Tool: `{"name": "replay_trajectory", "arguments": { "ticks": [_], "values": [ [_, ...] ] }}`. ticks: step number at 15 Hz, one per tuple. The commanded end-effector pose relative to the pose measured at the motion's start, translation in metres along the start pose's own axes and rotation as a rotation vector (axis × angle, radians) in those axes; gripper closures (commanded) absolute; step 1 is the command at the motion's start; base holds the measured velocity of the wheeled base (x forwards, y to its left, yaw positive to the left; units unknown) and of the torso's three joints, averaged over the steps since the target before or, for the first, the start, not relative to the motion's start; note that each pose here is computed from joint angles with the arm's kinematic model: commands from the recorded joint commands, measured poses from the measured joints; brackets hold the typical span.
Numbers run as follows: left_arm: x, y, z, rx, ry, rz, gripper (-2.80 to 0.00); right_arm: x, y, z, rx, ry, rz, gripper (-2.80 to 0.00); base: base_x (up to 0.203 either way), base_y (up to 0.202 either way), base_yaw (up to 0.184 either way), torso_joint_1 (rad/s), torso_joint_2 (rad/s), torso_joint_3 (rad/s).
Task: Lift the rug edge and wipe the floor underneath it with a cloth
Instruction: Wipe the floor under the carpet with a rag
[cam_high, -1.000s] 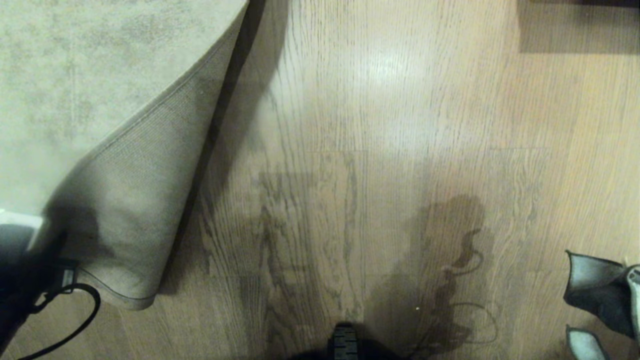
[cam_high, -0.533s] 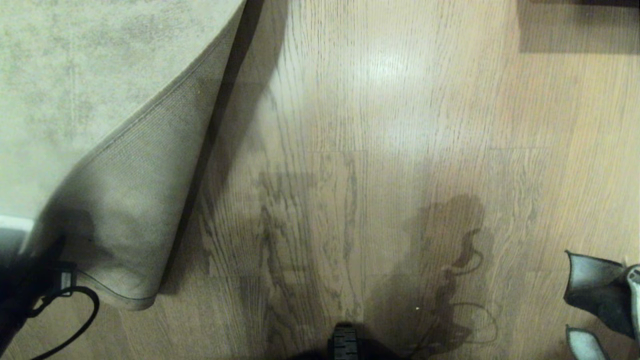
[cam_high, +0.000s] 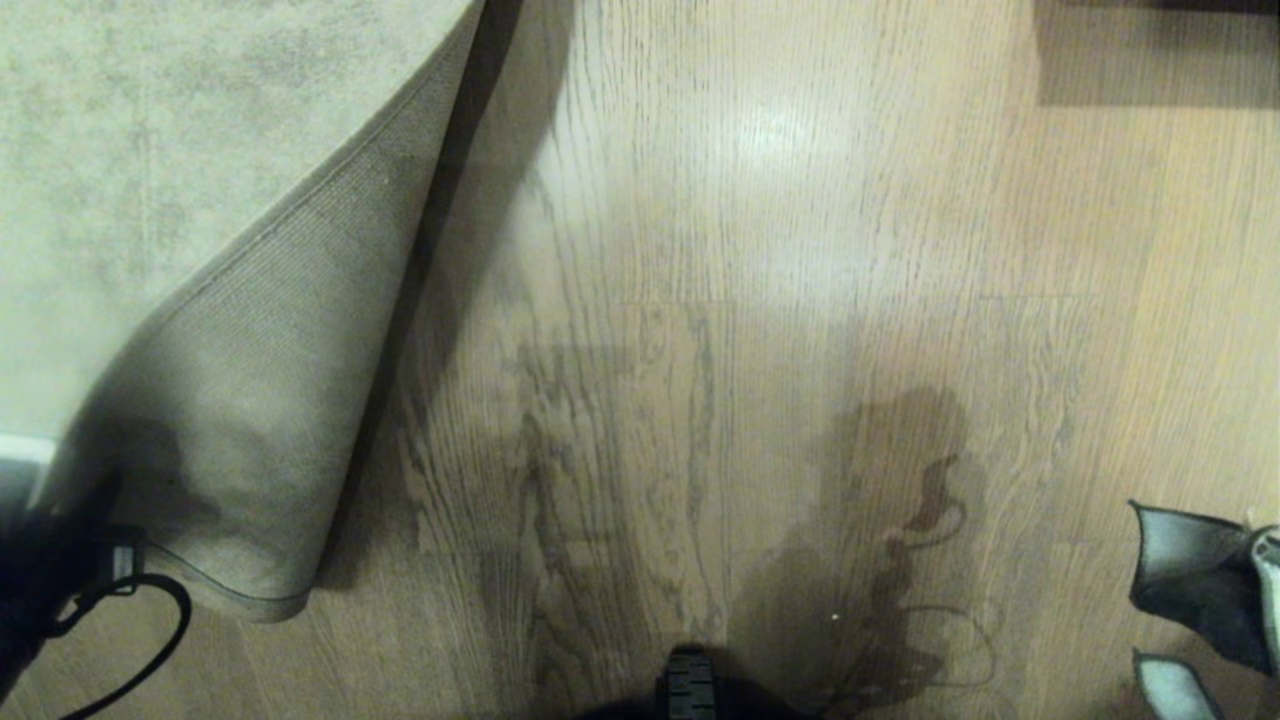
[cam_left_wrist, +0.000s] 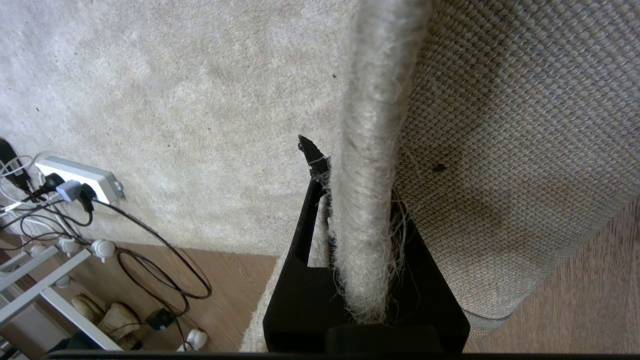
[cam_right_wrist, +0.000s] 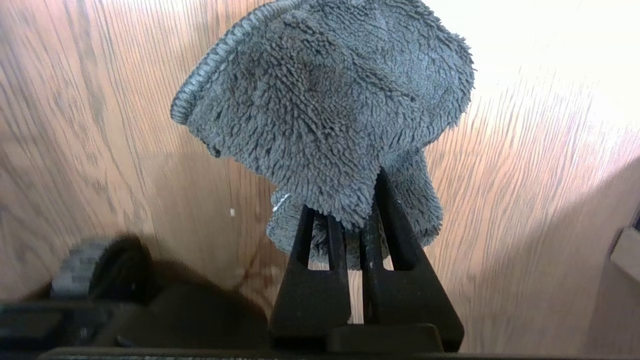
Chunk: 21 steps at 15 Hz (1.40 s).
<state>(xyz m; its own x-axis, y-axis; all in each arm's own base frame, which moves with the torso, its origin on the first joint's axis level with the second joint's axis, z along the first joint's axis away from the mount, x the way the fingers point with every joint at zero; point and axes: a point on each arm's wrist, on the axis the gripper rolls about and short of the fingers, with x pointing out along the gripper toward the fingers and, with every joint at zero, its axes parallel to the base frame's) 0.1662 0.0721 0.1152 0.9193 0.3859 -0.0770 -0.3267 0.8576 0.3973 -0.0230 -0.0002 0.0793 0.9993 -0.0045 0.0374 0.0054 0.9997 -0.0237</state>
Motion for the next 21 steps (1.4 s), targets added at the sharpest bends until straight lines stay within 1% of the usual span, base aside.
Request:
{"name": "replay_trajectory", "arguments": {
  "ticks": [1,3,4,7,10,13,16,18,21],
  "values": [
    [0.0,0.002,0.004,0.001,-0.041,0.019,0.0,-0.003,0.0,0.011,0.005,-0.035,0.005,0.0,0.0,0.0,0.0,0.0,0.0,0.0],
    [0.0,0.002,0.004,-0.016,-0.039,0.02,0.0,-0.009,0.0,0.026,0.005,-0.036,0.036,0.0,0.0,0.0,0.0,0.0,0.0,0.0],
    [0.001,0.002,0.004,-0.018,-0.038,0.019,0.0,-0.012,0.001,0.034,0.005,-0.019,0.072,0.0,0.0,0.0,0.0,0.0,0.0,0.0],
    [0.001,0.001,0.003,-0.018,-0.035,0.018,0.0,-0.002,0.003,0.052,-0.013,0.072,0.189,0.0,0.0,0.0,0.0,0.0,0.0,0.0],
    [0.001,0.001,0.003,-0.018,-0.036,0.017,0.0,0.027,0.004,0.073,-0.041,0.155,0.262,0.0,0.0,0.0,0.0,0.0,0.0,0.0],
    [0.001,0.001,0.003,-0.017,-0.037,0.014,0.0,0.07,0.006,0.093,-0.086,0.207,0.354,0.0,0.0,0.0,0.0,0.0,0.0,0.0],
    [0.001,0.001,0.003,-0.018,-0.036,0.017,0.0,0.108,0.009,0.11,-0.129,0.222,0.45,0.0,0.0,0.0,0.0,0.0,0.0,0.0],
    [0.001,0.0,0.003,-0.017,-0.037,0.011,0.0,0.122,0.018,0.12,-0.149,0.212,0.549,0.0,0.0,0.0,0.0,0.0,0.0,0.0],
    [0.001,-0.001,0.004,-0.012,-0.042,0.001,0.0,0.136,0.035,0.123,-0.16,0.229,0.696,0.0,0.0,0.0,0.0,0.0,0.0,0.0]
  ]
}}
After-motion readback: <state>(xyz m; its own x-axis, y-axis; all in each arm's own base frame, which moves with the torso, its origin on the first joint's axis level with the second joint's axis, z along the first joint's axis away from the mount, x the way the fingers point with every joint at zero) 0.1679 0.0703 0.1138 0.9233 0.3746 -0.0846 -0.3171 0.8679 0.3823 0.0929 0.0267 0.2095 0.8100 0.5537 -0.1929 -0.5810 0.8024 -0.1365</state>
